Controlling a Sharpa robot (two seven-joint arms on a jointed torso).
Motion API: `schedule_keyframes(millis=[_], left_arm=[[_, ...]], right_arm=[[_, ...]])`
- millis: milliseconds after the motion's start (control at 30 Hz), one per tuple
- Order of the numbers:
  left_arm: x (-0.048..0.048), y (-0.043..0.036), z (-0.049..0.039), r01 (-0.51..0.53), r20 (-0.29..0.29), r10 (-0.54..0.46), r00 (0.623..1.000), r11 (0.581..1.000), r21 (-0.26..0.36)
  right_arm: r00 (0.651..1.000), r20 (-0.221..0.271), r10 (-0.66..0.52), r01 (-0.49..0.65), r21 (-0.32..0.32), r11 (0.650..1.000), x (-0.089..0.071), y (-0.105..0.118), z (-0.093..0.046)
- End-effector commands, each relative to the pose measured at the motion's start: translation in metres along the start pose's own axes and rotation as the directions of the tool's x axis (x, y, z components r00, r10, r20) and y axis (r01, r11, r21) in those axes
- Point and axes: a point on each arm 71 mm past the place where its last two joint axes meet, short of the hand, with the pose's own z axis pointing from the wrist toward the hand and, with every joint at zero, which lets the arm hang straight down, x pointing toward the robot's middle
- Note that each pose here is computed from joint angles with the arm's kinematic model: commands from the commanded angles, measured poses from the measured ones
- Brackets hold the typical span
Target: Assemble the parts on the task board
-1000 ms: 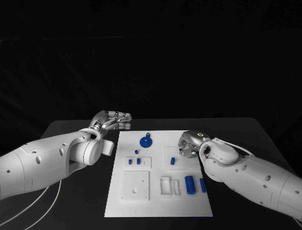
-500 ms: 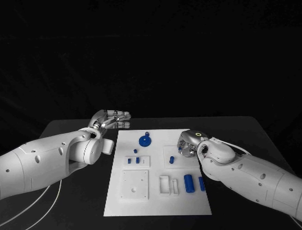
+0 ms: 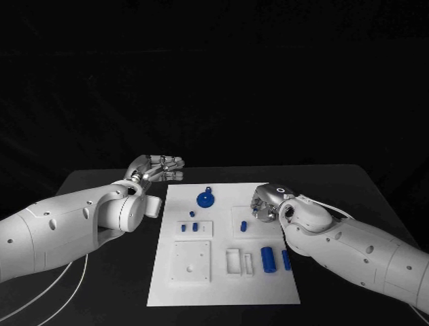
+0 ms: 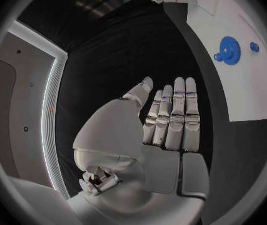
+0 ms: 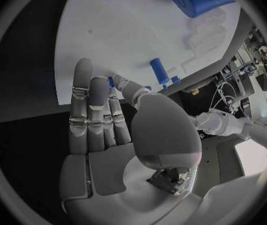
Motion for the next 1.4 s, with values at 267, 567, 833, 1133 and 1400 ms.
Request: schedule_keyframes(millis=[267,567,833,1133,1400], left_arm=[[0.0002,-0.0013,0.001,0.009,0.005,-0.009,1.0,1.0,0.0],[-0.0011,-0.0011,0.0012,-0.003,0.001,0.003,1.0,1.0,-0.001],[-0.0034,-0.0009,0.0021,-0.016,0.002,0.016,1.0,1.0,0.001],[-0.0085,-0.0001,0.0036,-0.022,0.011,0.022,1.0,1.0,-0.003],[-0.0128,0.001,0.0051,-0.024,0.013,0.025,1.0,1.0,-0.008]], right_arm=[[1.0,-0.007,-0.023,0.023,0.024,0.999,0.007,0.002,-0.002],[0.999,0.037,-0.021,0.019,0.037,0.999,0.004,-0.001,-0.002],[0.997,0.068,0.023,-0.025,0.021,0.999,0.001,-0.002,-0.004],[0.989,0.103,0.108,-0.108,-0.004,0.994,-0.004,-0.01,-0.007],[0.975,0.129,0.184,-0.183,-0.019,0.983,-0.013,-0.015,-0.009]])
